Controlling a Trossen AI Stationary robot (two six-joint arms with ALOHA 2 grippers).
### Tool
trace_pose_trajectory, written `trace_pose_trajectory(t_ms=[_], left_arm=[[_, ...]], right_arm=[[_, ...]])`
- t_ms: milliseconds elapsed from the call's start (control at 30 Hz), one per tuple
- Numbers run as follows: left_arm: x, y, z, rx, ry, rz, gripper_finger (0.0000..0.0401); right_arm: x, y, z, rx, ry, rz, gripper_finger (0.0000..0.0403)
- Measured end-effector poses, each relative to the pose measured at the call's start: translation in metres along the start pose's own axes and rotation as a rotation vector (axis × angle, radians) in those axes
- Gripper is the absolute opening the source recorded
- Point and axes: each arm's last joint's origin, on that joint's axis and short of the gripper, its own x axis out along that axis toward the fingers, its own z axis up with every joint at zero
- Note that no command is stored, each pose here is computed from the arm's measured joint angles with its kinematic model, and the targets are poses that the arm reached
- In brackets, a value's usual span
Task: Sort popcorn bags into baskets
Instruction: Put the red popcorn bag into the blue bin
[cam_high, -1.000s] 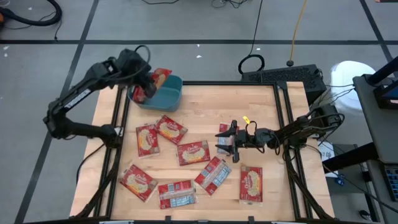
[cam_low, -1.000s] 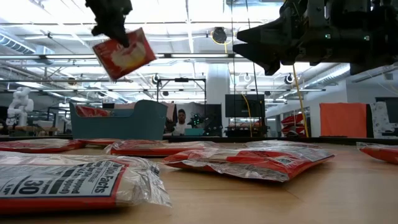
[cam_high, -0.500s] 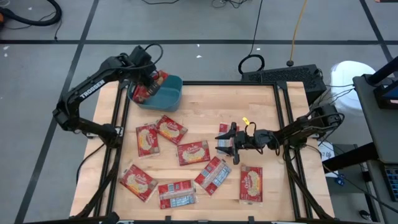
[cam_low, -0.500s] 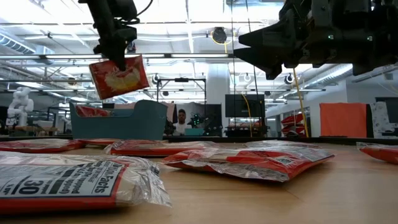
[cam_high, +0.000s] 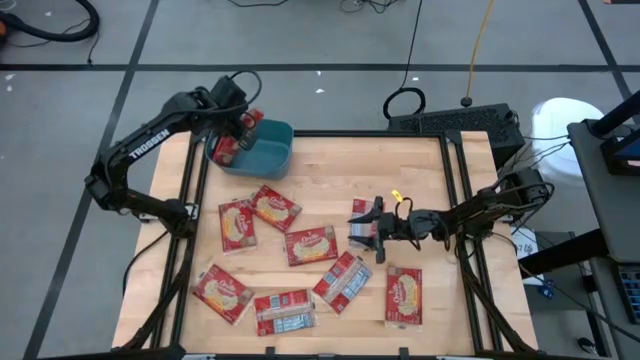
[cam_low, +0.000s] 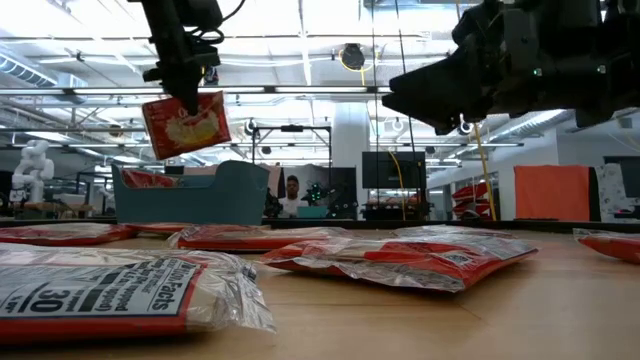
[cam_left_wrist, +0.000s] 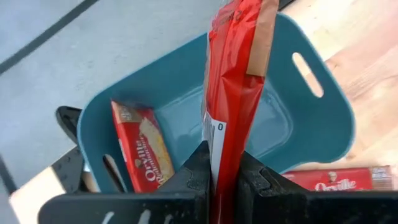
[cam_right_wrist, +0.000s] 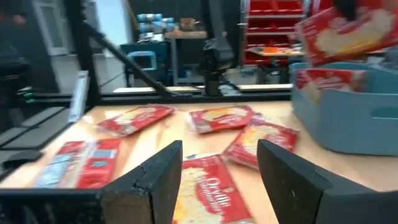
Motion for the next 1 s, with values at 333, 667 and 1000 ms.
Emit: trace_pose_trajectory(t_ms=[333, 667, 1000], left_arm=[[0.0, -0.005, -0.001, 0.005, 0.008, -0.003, 0.0031], [0.009, -0.008, 0.006, -0.066, -0.005, -0.017, 0.0031], [0.044, -0.004, 0.013, -0.136, 0.113, 0.023, 0.0031]], right_arm=[[-0.004, -0.004, -0.003, -0.003, 0.001, -0.084, 0.0201], [-0.004, -0.004, -0.002, 0.002, -0.009, -0.082, 0.0201], [-0.004, -0.003, -0.002, 0.005, -0.013, -0.08, 0.0201]])
